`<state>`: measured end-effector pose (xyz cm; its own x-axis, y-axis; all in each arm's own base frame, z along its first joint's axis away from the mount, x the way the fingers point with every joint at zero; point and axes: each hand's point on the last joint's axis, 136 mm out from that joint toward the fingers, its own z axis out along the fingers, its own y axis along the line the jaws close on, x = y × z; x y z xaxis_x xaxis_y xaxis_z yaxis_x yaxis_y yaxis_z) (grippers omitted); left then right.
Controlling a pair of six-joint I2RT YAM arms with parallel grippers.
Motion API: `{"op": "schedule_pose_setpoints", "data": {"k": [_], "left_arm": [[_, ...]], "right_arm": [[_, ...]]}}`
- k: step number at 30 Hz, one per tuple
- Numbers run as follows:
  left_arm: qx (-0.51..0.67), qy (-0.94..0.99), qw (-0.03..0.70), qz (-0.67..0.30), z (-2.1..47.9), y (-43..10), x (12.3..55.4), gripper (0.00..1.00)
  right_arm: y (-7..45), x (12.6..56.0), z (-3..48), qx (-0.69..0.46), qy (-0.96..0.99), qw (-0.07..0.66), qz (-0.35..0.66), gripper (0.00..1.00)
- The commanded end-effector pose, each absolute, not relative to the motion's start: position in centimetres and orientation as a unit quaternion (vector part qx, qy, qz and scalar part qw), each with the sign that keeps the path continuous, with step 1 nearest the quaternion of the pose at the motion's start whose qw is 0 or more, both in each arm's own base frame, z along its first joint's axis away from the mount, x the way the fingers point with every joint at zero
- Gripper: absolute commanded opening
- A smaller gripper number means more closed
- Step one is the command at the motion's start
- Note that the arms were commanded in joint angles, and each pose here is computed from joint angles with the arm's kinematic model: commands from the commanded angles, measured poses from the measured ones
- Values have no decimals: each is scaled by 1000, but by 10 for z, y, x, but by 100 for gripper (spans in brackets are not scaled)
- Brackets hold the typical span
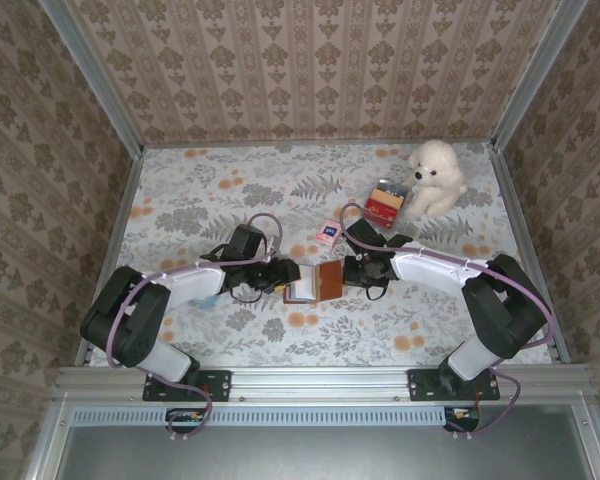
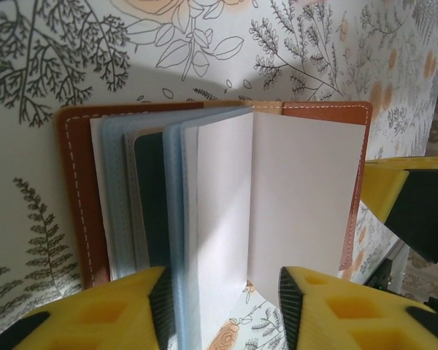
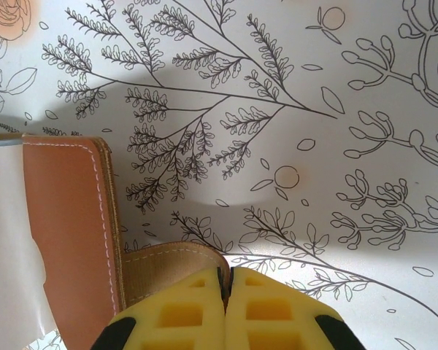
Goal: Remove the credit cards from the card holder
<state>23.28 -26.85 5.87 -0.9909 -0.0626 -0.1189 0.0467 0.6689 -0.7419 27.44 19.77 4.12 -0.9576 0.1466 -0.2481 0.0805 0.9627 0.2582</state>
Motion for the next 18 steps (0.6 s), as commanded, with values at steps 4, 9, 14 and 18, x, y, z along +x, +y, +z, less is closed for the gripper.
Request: {"op": "schedule_pose_setpoints", "data": {"k": [4, 9, 14, 18], "left_arm": [[7, 903, 77, -423, 69, -278, 239, 40], [12, 896, 76, -437, 73, -283, 238, 33], [33, 877, 70, -474, 87, -299, 232, 27], [53, 872, 66, -482, 93, -314, 226, 27]], "right_arm": [[193, 269, 31, 61, 984, 119, 116, 6], [193, 270, 30, 60, 984, 118, 116, 6], [193, 270, 29, 61, 984, 117, 117, 6], [194, 271, 31, 60, 984, 118, 118, 6]]}}
